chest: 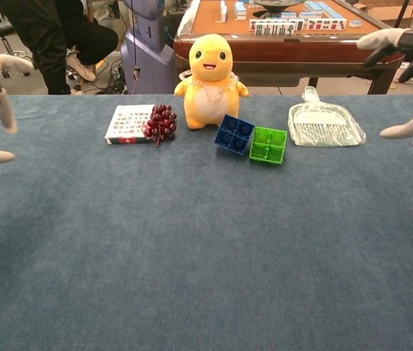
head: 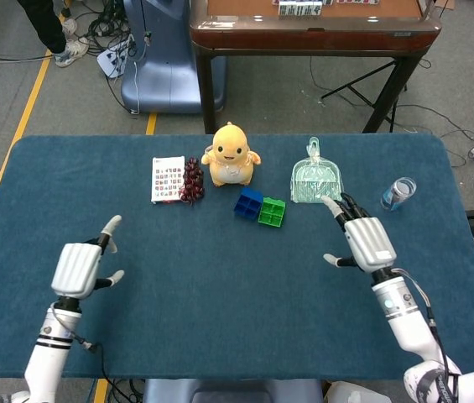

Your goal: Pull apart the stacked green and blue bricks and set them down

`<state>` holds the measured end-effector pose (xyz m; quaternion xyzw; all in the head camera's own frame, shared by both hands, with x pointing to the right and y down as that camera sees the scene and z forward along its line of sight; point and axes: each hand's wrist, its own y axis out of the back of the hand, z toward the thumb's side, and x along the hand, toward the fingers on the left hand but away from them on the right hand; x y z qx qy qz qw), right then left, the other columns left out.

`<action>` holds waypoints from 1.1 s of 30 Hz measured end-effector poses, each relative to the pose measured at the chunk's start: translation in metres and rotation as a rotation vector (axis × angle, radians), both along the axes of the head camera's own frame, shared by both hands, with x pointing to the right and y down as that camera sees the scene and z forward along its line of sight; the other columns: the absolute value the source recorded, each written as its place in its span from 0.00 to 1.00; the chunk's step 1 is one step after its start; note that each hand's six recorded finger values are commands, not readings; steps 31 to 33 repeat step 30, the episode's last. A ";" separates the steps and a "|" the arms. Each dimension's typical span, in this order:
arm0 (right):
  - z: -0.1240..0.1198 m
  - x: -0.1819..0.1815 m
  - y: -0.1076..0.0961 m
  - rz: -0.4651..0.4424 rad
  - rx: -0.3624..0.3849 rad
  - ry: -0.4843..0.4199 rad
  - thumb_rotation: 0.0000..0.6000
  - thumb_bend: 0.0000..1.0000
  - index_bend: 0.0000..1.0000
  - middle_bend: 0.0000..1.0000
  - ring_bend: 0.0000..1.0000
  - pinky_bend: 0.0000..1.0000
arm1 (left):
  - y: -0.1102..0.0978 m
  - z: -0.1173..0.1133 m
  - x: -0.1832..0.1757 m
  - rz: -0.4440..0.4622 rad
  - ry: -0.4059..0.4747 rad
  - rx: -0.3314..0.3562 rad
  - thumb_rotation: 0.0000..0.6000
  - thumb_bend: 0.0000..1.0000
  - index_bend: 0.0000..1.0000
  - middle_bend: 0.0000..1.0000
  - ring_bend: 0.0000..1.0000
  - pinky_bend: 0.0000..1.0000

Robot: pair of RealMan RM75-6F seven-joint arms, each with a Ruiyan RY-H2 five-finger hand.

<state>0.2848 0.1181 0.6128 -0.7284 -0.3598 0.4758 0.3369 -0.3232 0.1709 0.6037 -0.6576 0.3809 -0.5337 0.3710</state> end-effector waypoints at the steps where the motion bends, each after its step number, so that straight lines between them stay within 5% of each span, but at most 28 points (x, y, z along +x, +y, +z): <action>1: -0.001 0.008 0.002 0.008 -0.002 0.013 1.00 0.00 0.10 0.16 0.03 0.21 | 0.001 -0.002 -0.010 -0.009 -0.018 0.002 1.00 0.06 0.12 0.46 0.56 0.82; 9: -0.011 0.057 0.020 0.078 -0.026 0.060 1.00 0.00 0.14 0.16 0.03 0.21 | 0.016 -0.032 -0.100 -0.062 -0.239 0.036 1.00 0.06 0.17 0.45 0.55 0.80; 15: -0.021 0.089 0.038 0.136 -0.026 0.069 1.00 0.00 0.14 0.16 0.03 0.21 | 0.042 -0.047 -0.138 -0.145 -0.286 0.026 1.00 0.06 0.18 0.45 0.54 0.78; 21: -0.031 0.112 0.048 0.177 -0.031 0.082 1.00 0.00 0.14 0.16 0.03 0.21 | 0.065 -0.047 -0.150 -0.181 -0.301 0.011 1.00 0.06 0.19 0.45 0.54 0.78; 33: -0.038 0.121 0.057 0.210 -0.040 0.080 1.00 0.00 0.15 0.16 0.03 0.21 | 0.073 -0.037 -0.141 -0.136 -0.309 -0.015 1.00 0.06 0.20 0.45 0.54 0.78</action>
